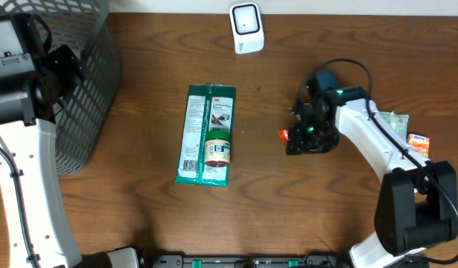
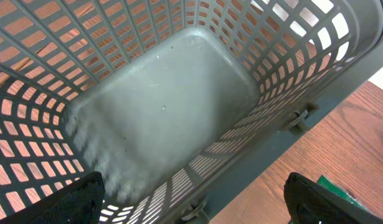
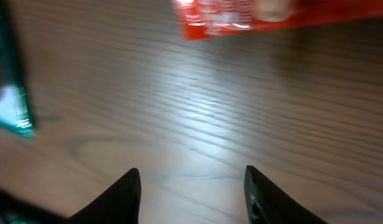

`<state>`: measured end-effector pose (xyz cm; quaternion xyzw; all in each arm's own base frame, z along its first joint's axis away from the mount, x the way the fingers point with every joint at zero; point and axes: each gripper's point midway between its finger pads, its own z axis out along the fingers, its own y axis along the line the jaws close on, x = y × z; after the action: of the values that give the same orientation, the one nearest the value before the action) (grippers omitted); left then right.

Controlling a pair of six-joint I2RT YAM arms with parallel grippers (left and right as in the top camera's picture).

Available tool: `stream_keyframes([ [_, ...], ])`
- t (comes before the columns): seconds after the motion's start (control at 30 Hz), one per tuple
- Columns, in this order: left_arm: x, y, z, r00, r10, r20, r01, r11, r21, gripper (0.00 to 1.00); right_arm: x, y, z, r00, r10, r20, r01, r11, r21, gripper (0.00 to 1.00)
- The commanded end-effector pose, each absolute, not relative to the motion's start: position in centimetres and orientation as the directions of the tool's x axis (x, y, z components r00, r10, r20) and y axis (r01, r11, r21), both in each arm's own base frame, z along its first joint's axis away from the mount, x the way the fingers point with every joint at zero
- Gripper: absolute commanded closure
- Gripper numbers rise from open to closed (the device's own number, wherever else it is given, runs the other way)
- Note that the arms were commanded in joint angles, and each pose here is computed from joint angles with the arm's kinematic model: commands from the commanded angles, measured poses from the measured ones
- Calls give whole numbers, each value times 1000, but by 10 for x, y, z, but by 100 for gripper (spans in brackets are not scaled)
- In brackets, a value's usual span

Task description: Scan the item barcode

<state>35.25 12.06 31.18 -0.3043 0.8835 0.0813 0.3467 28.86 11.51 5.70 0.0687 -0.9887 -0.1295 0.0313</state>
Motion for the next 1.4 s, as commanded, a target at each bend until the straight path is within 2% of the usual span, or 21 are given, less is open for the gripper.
stream_keyframes([
  [0.0, 352, 125, 314, -571, -474, -670, -599, 799, -55, 8, 285, 93, 47, -988, -147, 56, -136, 977, 163, 51],
  [0.5, 351, 125, 314, -572, -474, -669, -599, 799, -54, 7, 251, 87, -1, -991, -61, 117, -43, 988, 147, 56],
  [1.13, 352, 125, 314, -571, -474, -670, -599, 799, -55, 8, 245, 86, -4, -989, -60, 135, -40, 989, 145, 50],
  [1.27, 352, 125, 314, -571, -474, -670, -599, 799, -55, 8, 245, 94, -3, -989, -62, 134, -36, 982, 187, 49],
  [1.37, 351, 125, 314, -572, -474, -669, -599, 799, -54, 8, 243, 111, 2, -987, -67, 146, -23, 958, 284, 50],
])
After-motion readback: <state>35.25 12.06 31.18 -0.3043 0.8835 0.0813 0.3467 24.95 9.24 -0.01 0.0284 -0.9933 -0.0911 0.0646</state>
